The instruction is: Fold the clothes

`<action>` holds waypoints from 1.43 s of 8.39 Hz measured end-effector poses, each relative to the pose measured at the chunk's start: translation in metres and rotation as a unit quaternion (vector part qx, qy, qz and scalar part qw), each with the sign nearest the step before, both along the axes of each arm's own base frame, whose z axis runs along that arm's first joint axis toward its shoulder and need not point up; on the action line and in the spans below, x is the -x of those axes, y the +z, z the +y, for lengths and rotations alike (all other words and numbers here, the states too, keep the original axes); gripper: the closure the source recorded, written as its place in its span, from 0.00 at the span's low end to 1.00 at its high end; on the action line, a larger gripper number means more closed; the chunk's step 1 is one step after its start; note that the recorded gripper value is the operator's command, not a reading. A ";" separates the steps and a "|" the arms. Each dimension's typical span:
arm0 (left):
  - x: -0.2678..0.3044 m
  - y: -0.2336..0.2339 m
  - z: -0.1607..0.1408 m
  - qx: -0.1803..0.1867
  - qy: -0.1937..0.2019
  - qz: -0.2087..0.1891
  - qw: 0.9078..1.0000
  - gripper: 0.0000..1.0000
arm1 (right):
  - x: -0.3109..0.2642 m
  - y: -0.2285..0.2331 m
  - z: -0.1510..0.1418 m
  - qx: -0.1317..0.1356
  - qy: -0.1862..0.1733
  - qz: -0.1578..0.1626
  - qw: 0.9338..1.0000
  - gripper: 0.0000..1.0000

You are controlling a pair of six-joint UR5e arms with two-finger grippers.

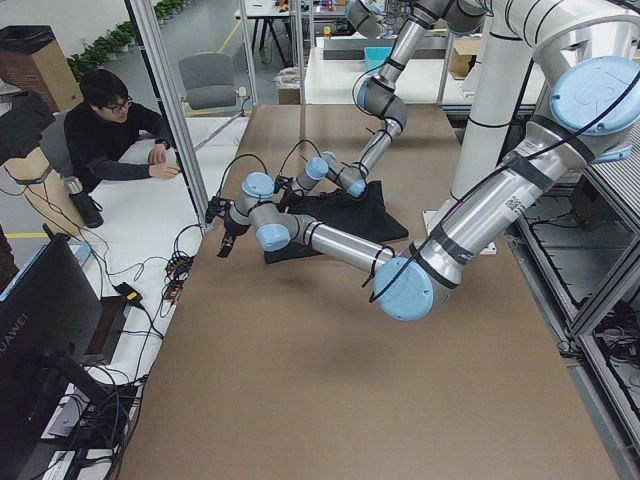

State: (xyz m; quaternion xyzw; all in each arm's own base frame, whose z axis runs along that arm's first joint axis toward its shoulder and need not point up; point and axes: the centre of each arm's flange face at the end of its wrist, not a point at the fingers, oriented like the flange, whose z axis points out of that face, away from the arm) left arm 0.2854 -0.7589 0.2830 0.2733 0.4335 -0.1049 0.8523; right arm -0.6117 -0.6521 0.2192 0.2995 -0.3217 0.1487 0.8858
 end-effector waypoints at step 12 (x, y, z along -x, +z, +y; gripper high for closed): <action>0.008 0.000 -0.005 0.005 -0.006 0.003 1.000 0.05 | -0.151 0.120 -0.080 -0.046 -0.070 0.038 0.996 0.22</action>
